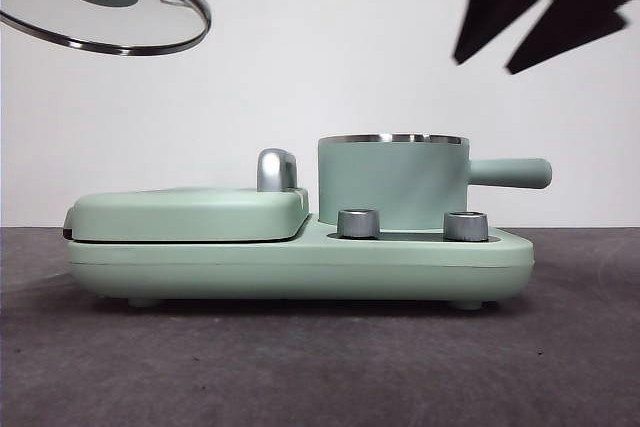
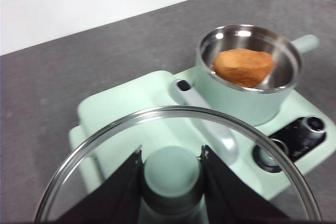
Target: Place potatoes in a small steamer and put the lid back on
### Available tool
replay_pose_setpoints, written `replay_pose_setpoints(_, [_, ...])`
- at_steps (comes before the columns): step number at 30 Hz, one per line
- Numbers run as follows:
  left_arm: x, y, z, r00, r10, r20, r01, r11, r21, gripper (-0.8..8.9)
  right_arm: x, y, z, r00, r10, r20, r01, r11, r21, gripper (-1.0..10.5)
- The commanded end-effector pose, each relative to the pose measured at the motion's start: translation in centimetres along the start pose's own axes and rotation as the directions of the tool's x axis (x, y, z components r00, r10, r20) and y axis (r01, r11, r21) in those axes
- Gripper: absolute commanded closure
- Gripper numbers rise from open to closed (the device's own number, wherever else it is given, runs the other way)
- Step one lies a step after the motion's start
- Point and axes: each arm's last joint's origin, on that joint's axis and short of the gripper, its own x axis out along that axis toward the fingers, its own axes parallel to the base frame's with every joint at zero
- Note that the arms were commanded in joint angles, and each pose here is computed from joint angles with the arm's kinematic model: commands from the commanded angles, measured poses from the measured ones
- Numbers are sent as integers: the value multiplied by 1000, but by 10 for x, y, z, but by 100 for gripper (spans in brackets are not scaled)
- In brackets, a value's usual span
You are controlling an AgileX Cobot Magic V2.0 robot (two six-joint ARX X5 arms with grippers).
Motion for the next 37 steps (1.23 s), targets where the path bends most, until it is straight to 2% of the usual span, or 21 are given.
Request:
replay_pose_setpoints(1, [2, -1, 8, 999, -20, 36, 20, 1000, 8, 807, -14, 3, -18, 999, 1, 40, -2, 1000, 18, 620])
replay_pose_setpoints(6, [16, -5, 8, 998, -50, 25, 49, 999, 17, 807, -39, 5, -51, 993, -51, 104, 48, 998, 28, 620])
replay_pose_setpoints(11, [37, -12, 10, 990, -129, 52, 127, 991, 37, 807, -61, 7, -67, 986, -79, 147, 72, 996, 49, 621])
replay_pose_setpoints(20, [88, -38, 16, 966, -222, 132, 208, 972, 112, 807, -79, 9, -73, 982, -83, 171, 72, 995, 72, 621])
replay_pose_setpoints(27, [130, -57, 32, 959, -261, 108, 240, 955, 174, 807, -78, 9, -75, 985, -84, 150, 73, 994, 76, 621])
replay_pose_setpoints(37, [187, -65, 62, 948, -273, 165, 239, 951, 195, 807, -78, 9, -75, 985, -84, 150, 73, 994, 76, 621])
